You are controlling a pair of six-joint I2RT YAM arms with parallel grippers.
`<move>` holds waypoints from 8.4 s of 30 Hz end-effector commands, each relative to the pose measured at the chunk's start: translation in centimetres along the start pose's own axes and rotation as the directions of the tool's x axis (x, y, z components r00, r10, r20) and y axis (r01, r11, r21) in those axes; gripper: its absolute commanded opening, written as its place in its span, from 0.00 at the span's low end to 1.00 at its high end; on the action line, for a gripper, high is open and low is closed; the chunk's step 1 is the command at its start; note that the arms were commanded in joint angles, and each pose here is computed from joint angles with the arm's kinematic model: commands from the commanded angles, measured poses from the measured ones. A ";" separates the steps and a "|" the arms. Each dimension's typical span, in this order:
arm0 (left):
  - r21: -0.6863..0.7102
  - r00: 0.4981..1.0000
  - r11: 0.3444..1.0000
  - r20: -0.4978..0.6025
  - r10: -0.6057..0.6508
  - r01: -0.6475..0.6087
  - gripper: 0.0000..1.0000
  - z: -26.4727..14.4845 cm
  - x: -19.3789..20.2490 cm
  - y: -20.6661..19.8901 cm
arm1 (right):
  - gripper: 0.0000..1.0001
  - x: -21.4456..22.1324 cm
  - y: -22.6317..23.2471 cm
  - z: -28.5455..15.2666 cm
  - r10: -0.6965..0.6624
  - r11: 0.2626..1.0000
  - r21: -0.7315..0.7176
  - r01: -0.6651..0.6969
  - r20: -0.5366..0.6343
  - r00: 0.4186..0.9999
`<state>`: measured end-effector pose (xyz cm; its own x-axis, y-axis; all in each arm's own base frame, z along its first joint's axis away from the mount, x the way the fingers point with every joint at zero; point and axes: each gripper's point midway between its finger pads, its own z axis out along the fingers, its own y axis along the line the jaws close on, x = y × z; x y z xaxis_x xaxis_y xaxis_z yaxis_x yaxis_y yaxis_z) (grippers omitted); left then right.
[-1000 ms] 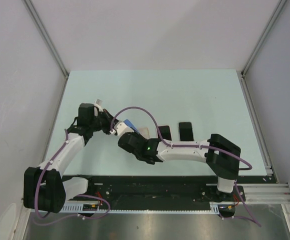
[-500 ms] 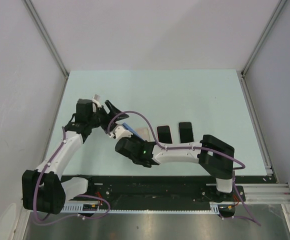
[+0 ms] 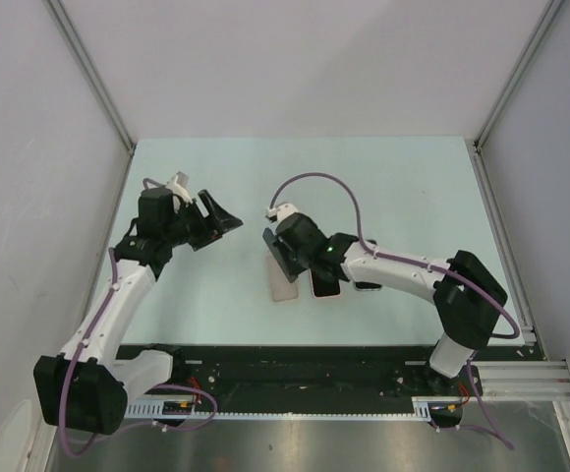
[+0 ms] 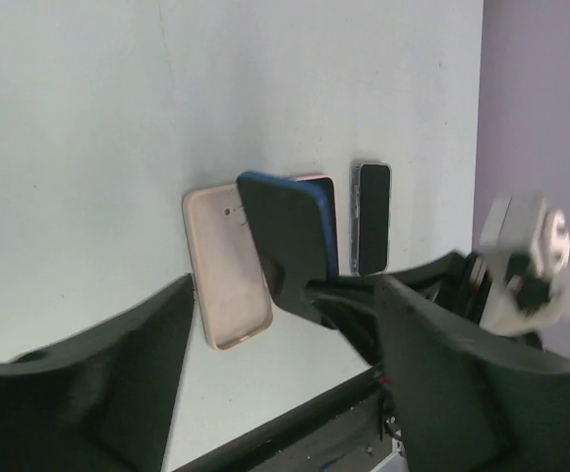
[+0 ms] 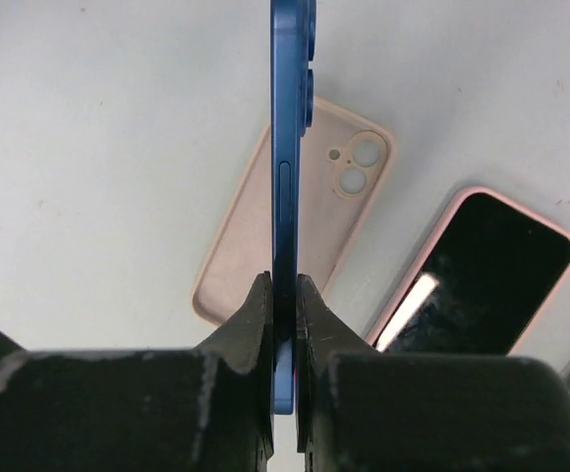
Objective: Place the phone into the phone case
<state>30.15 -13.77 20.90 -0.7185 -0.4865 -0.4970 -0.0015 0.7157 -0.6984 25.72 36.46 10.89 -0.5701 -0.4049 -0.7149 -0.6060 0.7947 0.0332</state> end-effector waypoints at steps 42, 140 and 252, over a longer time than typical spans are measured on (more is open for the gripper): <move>-0.114 0.956 0.993 -0.292 -0.029 -0.004 0.00 8.3 15.8 9.2 | 0.00 3.8 -0.2 3.3 0.629 0.627 -0.361 -0.690 -0.287 0.722; -0.111 0.924 0.993 -0.382 -0.014 -0.030 0.10 8.6 18.1 8.1 | 0.54 1.4 2.1 1.8 0.593 0.482 -0.555 -0.678 -0.363 0.719; 0.566 0.997 0.824 -0.071 0.019 0.024 0.24 -2.4 12.1 -4.6 | 0.07 -2.8 4.2 -9.6 0.493 0.065 -0.919 -0.390 -0.310 0.813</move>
<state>20.13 -21.42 16.46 -0.7948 -0.4419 -0.4159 0.2698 0.3565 -0.8945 20.33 36.83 16.63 -0.9782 -0.0943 -0.1852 -0.1805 -0.0556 0.9820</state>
